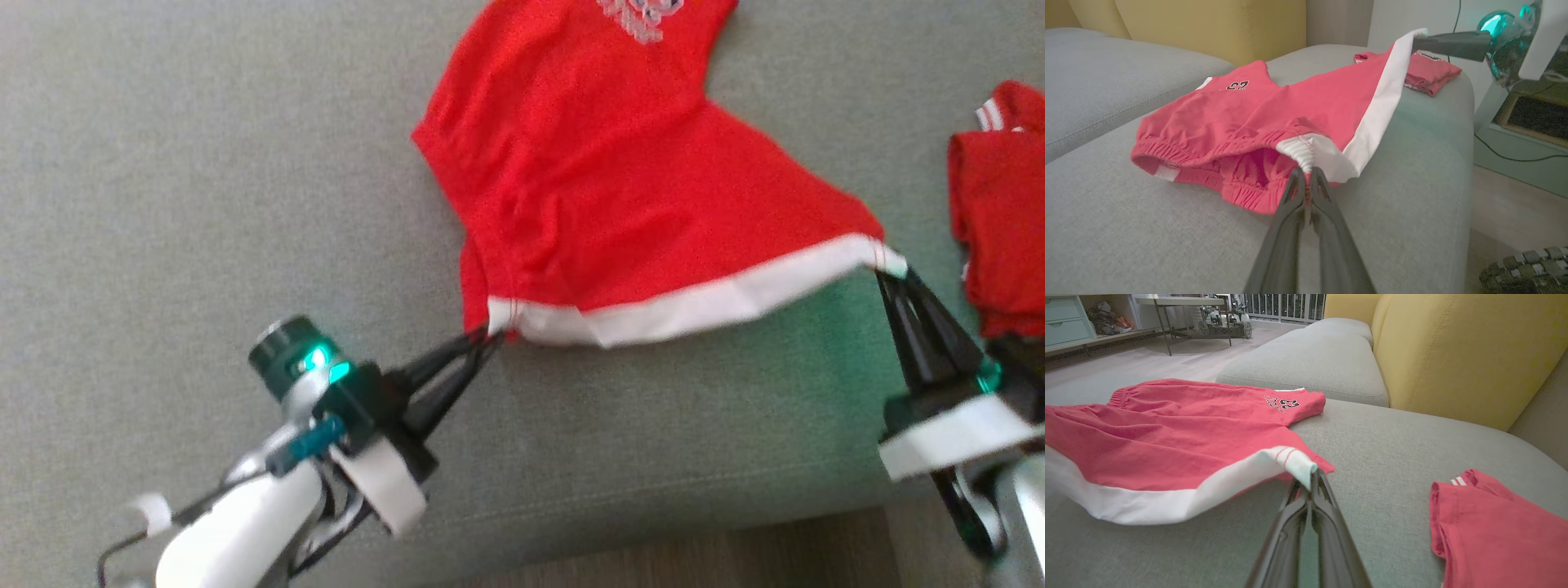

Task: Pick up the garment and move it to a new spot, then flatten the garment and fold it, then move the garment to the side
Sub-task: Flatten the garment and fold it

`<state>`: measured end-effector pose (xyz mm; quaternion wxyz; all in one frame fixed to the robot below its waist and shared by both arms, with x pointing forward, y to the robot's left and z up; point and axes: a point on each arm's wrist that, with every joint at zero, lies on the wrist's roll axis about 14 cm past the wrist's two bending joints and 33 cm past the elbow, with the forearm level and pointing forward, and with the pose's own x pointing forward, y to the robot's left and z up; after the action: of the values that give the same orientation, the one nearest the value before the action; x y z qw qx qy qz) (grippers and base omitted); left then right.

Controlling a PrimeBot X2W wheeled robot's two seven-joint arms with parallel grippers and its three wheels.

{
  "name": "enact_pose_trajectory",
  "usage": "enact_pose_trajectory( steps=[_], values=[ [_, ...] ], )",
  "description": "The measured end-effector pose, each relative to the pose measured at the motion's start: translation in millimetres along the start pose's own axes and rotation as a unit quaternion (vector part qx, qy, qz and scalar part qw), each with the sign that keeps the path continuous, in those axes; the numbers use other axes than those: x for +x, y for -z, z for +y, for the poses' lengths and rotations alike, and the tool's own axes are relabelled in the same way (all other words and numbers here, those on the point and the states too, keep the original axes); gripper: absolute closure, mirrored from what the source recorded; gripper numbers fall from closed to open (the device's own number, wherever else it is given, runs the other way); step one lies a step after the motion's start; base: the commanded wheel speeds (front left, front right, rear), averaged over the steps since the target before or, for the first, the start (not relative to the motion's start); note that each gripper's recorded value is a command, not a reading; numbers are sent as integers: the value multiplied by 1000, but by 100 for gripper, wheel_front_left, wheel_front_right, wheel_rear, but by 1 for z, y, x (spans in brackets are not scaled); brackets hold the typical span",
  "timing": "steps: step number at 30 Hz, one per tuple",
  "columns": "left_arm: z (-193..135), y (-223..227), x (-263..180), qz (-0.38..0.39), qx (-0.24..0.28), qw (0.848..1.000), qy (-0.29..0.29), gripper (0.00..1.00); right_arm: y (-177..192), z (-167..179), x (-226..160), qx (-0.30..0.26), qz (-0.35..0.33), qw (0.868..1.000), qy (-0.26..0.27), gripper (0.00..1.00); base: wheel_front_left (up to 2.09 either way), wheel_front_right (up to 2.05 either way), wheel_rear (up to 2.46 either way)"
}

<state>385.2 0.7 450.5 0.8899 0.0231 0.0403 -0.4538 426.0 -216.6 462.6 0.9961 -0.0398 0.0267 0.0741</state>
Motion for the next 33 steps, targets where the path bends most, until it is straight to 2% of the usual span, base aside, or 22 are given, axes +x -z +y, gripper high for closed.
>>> enact_pose_trajectory(
  steps=[5,8,13,16,19,24,28,33],
  values=[
    [-21,7,-24,21,21,999,14,100,-8,-6,-35,1,-2,1000,6,100,0,0,0],
    [-25,13,-45,34,17,999,2,100,-13,-11,-55,-9,4,1000,3,100,0,0,0],
    [-13,6,-58,23,5,999,-31,100,-26,-19,-56,-22,1,1000,10,100,0,0,0],
    [-1,-12,-52,-16,-37,997,-66,100,-26,-21,-49,-29,16,999,11,100,0,0,0],
    [3,-21,-40,-43,-85,992,-84,100,-22,-22,-31,-44,43,998,11,100,0,0,0],
    [23,-36,-9,-81,-157,979,-106,100,-29,-31,22,-66,67,995,20,100,0,0,0],
    [40,-40,13,-89,-215,965,-117,100,-27,-30,59,-69,93,993,15,100,0,0,0],
    [69,-26,21,-74,-255,952,-149,100,-24,-20,107,-80,118,990,-8,100,0,0,0]
  ],
)
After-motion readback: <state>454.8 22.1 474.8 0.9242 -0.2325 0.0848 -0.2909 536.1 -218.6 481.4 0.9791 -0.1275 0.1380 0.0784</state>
